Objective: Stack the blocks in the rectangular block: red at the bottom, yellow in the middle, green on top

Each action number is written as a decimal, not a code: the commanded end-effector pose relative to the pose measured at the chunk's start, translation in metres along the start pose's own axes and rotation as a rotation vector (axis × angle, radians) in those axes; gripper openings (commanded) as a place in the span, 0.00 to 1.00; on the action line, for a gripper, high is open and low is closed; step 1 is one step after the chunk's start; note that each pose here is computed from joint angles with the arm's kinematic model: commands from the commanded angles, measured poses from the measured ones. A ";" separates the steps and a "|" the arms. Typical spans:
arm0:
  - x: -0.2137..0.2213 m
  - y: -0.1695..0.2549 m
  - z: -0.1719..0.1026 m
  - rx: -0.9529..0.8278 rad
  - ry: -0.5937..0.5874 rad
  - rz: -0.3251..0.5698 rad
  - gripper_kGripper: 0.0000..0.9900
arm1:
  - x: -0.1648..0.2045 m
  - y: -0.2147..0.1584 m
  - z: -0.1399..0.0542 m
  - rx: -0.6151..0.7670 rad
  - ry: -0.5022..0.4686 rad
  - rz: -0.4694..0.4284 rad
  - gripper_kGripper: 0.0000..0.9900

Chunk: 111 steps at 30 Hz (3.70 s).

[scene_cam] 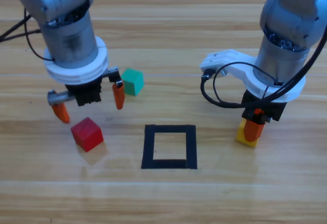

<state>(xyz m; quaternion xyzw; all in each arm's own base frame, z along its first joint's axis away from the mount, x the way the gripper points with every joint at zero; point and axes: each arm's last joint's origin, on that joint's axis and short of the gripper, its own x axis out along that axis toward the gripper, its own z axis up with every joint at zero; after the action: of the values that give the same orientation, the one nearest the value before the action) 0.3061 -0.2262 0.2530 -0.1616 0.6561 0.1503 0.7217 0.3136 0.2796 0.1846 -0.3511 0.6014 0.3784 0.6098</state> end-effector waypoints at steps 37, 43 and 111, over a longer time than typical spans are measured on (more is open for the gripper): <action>0.081 0.017 0.007 -0.444 0.067 0.084 0.95 | -0.064 0.009 -0.032 0.106 -0.018 0.118 0.00; 0.084 0.012 0.001 -0.432 0.068 0.077 0.92 | -0.063 0.008 -0.032 0.107 -0.015 0.119 0.00; 0.068 -0.107 -0.073 0.335 0.056 0.007 0.00 | -0.059 0.007 -0.032 0.151 -0.029 0.101 0.00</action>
<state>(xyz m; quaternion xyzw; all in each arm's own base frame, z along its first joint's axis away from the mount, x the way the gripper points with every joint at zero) 0.2974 -0.3403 0.2116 -0.0588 0.6752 0.0234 0.7349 0.2971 0.2627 0.2278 -0.2768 0.6490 0.3664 0.6065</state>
